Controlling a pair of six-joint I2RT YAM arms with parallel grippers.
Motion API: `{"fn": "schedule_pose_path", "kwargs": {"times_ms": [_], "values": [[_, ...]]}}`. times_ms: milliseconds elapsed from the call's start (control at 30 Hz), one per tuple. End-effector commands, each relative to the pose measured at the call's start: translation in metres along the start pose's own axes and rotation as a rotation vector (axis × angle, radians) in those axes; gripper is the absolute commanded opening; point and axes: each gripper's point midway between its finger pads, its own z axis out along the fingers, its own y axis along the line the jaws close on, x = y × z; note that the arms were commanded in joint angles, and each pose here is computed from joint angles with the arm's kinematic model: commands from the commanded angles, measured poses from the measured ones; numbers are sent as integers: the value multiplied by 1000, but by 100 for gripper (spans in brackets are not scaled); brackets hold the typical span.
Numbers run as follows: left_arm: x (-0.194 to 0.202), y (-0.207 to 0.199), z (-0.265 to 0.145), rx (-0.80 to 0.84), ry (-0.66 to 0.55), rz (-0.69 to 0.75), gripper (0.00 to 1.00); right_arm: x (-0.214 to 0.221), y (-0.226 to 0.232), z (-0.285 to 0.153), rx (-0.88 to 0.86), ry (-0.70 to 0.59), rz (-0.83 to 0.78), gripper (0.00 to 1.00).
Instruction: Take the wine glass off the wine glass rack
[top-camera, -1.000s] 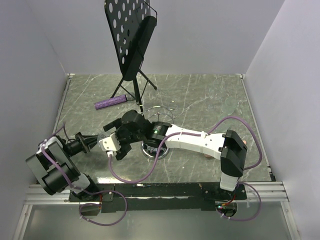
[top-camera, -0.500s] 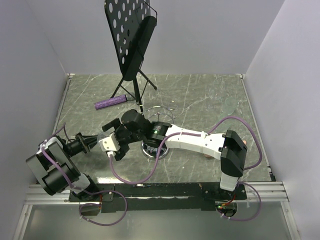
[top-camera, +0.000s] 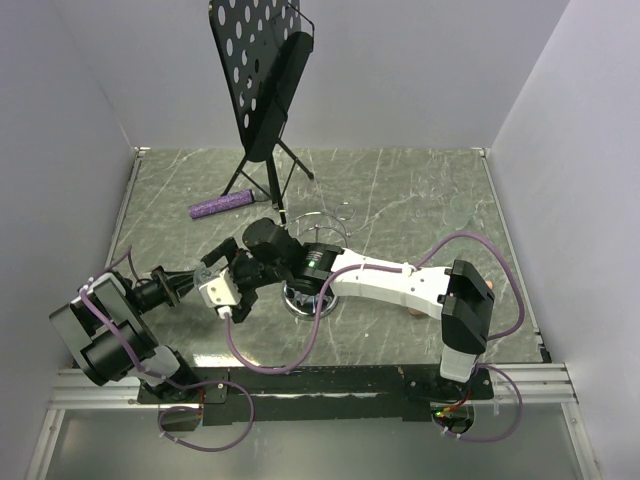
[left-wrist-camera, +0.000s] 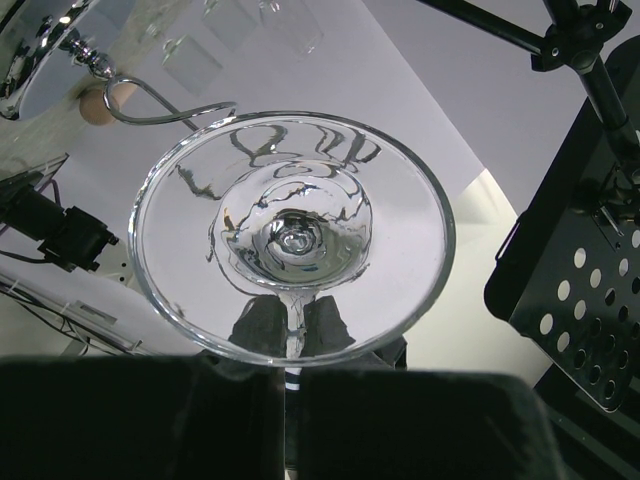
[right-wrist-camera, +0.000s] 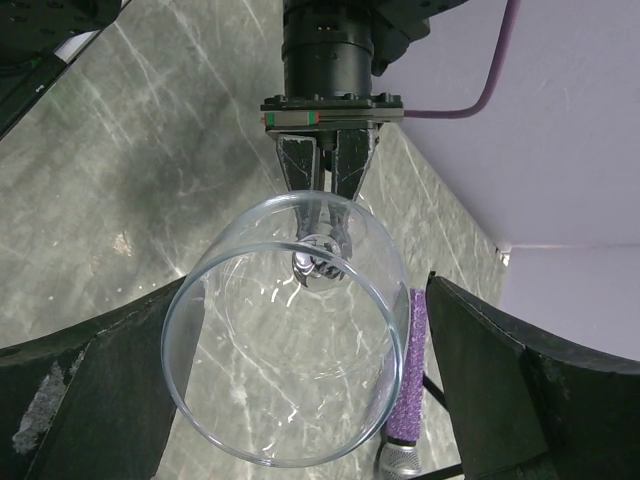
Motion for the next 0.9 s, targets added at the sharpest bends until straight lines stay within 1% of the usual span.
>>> {"fn": "schedule_pose_path", "kwargs": {"times_ms": [0,233,367,533,600,633,667,733,800,867], "values": [[6,-16,-3,55,32,-31,1,-25,-27,-7,47,-82,-81,97],[5,-17,-3,55,32,-40,1,-34,-26,-8,33,-122,-152,90],[3,-16,-3,52,30,-41,1,-37,-26,-8,32,-137,-186,84],[2,-15,-2,48,28,-47,2,-37,-27,-8,34,-134,-196,72],[1,-16,-2,49,27,-46,14,-34,-27,-9,35,-121,-183,64],[1,-16,-2,48,26,-44,26,-34,-26,-9,36,-117,-173,62],[0,-17,-2,51,26,-35,32,-33,-27,-10,41,-113,-162,61],[-1,-21,-3,54,26,-17,46,-31,-30,-13,62,-101,-148,60],[-1,-25,-3,59,28,3,53,-31,-36,-20,92,-96,-143,60],[-2,-31,-4,65,30,15,57,-34,-43,-29,119,-95,-150,60]]}}
